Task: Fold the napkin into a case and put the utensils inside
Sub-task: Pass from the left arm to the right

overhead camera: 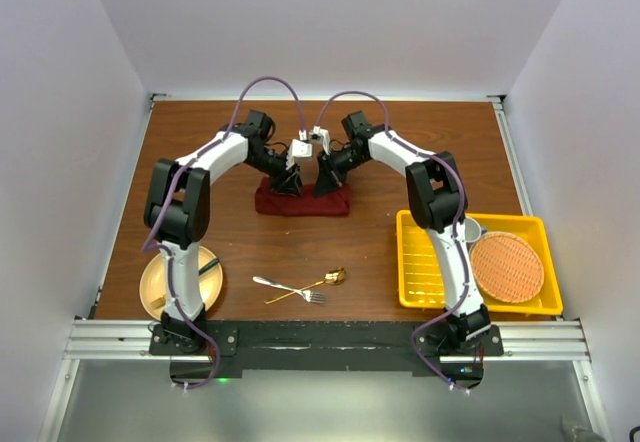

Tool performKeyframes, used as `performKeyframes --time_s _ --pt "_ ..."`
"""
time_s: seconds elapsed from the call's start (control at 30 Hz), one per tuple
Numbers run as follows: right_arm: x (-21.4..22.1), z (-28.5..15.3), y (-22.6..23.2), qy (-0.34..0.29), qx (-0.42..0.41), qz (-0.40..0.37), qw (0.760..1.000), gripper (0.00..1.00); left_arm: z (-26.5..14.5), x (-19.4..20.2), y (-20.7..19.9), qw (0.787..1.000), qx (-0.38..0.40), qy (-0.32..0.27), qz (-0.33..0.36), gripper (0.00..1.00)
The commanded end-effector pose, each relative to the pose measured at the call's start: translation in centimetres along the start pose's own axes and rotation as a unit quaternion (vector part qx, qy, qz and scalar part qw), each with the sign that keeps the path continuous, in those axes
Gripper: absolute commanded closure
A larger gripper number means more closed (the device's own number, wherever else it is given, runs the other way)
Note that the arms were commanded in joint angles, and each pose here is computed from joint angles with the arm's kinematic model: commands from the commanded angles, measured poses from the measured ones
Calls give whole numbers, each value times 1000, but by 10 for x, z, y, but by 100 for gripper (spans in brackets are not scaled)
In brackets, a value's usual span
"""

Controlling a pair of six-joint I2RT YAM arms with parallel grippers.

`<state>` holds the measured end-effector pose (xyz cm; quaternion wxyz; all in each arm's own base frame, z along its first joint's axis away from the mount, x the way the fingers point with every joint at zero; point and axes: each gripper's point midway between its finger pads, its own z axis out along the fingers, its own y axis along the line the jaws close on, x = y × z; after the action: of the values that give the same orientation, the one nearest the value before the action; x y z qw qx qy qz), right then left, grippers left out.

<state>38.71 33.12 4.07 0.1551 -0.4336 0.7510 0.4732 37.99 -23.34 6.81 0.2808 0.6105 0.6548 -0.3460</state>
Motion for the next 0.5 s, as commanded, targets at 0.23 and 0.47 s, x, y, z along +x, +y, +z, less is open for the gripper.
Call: performKeyframes --time_s 0.23,0.47 --pt "-70 -52 15 -28 113 -185 976 100 -138 -97 47 964 -167 -179 -103 33" --pt "-68 -50 20 -15 173 -307 936 100 -176 -77 50 944 -245 -169 -144 25"
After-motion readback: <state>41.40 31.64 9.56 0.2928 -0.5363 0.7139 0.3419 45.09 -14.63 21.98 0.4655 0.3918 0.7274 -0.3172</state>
